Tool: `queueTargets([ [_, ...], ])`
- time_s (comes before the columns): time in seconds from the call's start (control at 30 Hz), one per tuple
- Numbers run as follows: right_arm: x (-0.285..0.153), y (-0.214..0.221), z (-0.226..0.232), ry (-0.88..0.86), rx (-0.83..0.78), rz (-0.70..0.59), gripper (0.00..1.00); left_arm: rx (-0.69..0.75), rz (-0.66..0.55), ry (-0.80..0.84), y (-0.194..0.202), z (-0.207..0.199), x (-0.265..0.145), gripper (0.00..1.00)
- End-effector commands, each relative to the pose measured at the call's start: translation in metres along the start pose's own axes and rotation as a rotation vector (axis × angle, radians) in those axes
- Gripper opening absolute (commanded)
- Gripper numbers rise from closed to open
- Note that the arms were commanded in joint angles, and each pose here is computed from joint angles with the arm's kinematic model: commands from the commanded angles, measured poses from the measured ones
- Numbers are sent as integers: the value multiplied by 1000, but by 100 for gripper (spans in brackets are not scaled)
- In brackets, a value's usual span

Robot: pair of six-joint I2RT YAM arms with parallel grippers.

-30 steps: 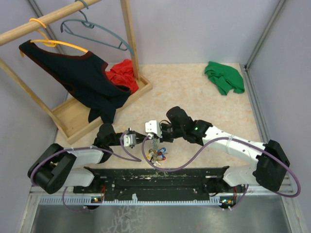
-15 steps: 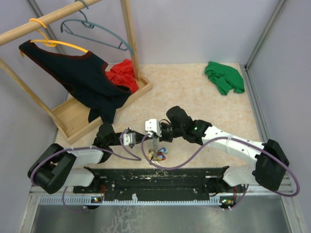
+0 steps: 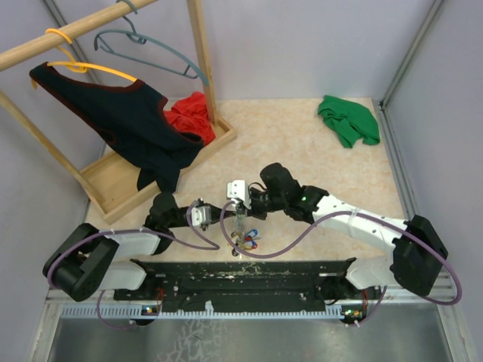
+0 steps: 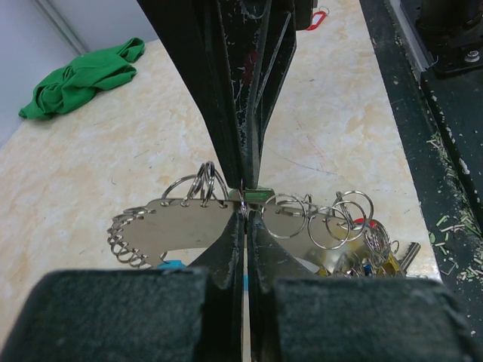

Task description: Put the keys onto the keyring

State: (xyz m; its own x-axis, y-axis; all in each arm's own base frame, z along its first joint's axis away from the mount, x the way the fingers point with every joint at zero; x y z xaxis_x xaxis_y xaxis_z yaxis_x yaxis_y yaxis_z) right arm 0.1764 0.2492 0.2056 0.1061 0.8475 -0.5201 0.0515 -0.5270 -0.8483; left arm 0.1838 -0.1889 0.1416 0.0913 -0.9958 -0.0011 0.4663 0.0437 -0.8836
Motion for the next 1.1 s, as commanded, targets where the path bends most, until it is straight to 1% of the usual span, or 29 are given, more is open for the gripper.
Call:
queueTargets([
  [0.0,17,-35,3,-127,-78,-251,0,95,-116,-21,-24,8,7,0],
  [0.17,23,-33,-1,-156,-67,-251,0,107,-136,-52,-26,7,5,0],
  [0.33,19,-31,-2,-158,-62,-235,0,112,-141,-93,-27,8,2,0],
  [0.57,3,-33,-2,-136,-71,-211,11,107,-164,-150,-28,10,-2,0],
  [0.87,-20,-36,-4,-57,-71,-205,33,94,-182,-161,-26,11,-3,0],
  [0.93,-25,-34,-6,-26,-67,-198,35,91,-178,-160,-26,11,-3,0],
  [1.07,-31,-25,-9,42,-42,-187,34,91,-180,-150,-26,11,-3,0],
])
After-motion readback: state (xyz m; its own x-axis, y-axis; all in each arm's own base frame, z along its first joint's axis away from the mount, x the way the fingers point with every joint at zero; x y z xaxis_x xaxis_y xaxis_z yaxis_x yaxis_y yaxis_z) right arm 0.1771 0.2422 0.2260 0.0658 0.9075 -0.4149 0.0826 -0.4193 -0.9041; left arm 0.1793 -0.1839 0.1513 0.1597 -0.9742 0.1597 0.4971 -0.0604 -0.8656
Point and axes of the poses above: each gripper's point midway between its finger pads, its own x axis out along the fingers, its own z axis along the line the jaws close on, y = z × x, the point moved 9 cm from there along -x, back along the fingers, and after that the axes turned 7 degrees about x, right-handed, at the moved point
